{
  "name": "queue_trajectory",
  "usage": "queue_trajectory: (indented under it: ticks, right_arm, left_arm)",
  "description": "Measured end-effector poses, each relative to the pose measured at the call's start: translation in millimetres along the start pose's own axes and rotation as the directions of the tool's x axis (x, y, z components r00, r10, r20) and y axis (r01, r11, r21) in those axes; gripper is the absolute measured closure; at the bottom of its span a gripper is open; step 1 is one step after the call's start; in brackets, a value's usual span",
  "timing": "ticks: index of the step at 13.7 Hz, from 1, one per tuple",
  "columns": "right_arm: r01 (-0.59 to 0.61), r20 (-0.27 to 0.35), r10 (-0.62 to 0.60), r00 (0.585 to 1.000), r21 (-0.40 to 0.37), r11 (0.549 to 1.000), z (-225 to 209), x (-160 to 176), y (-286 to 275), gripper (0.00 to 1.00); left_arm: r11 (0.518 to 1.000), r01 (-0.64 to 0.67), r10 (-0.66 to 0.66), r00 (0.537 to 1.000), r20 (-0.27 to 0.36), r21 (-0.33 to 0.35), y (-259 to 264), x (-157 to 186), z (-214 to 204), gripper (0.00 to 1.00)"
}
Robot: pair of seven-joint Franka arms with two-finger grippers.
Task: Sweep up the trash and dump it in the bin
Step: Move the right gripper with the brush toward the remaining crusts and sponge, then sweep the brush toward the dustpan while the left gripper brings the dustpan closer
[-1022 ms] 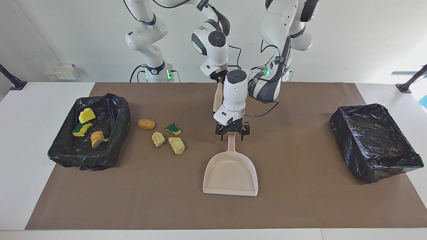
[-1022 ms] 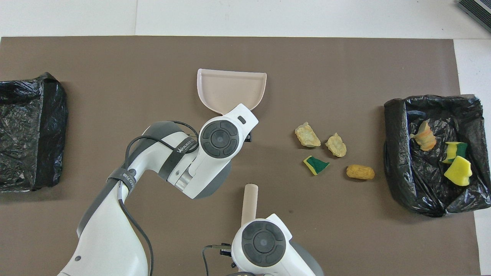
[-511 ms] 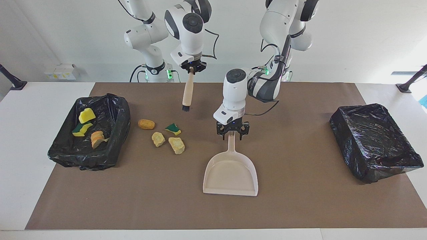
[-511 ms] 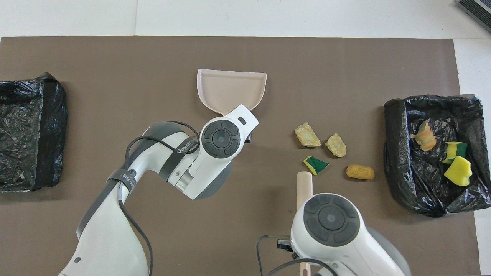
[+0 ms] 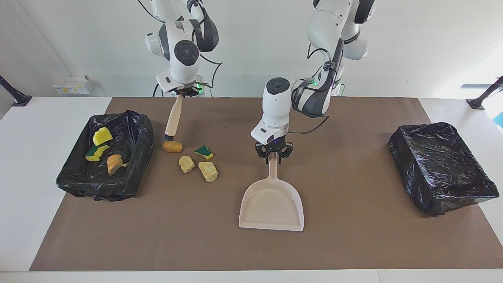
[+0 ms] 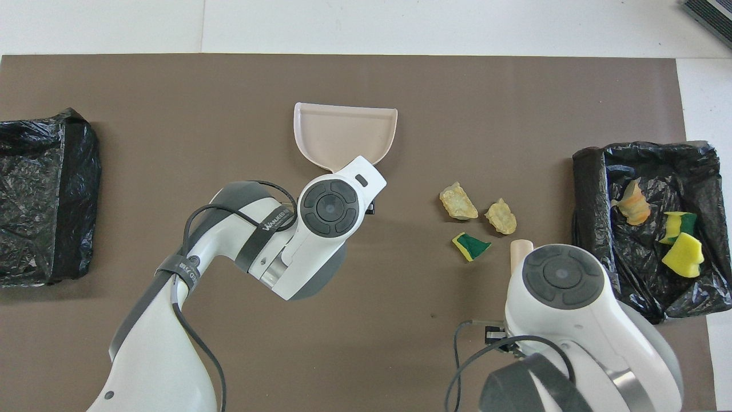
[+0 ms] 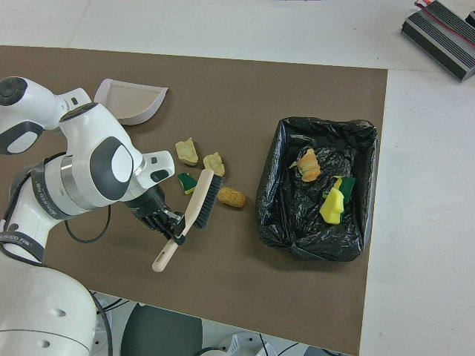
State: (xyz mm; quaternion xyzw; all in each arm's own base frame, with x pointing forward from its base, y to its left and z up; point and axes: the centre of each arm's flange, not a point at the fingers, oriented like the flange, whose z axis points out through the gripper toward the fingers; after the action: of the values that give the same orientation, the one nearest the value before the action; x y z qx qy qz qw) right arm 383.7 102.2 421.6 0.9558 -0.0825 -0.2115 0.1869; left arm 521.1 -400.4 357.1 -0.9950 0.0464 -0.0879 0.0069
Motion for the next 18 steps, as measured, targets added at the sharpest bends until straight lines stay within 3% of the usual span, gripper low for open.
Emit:
queue_trajectory:
  ticks: [3,8,11,14,18]
  right_arm:
    - [0.014,0.007,-0.014,1.000,-0.007,1.000,20,9,9,0.74]
    - [0.040,-0.006,-0.040,0.999,0.067,0.997,38,30,37,0.74]
    - [0.039,-0.026,-0.036,0.999,0.105,0.994,48,36,29,0.74]
    - [0.039,-0.048,-0.030,0.998,0.202,0.979,51,45,11,0.74]
    - [0.130,-0.105,-0.095,0.990,0.399,0.908,17,56,-31,0.74]
  left_arm:
    - [1.000,0.002,-0.002,1.000,0.000,0.001,-1,1,0,0.68]
    - [1.000,-0.004,0.004,1.000,-0.003,0.006,-8,5,0,0.68]
    - [0.996,-0.084,0.084,0.996,0.001,0.019,-37,20,-7,0.68]
    - [0.979,-0.199,0.198,0.980,0.022,0.037,-82,38,-27,0.68]
    - [0.879,-0.477,0.473,0.876,0.101,0.019,-136,49,-43,0.68]
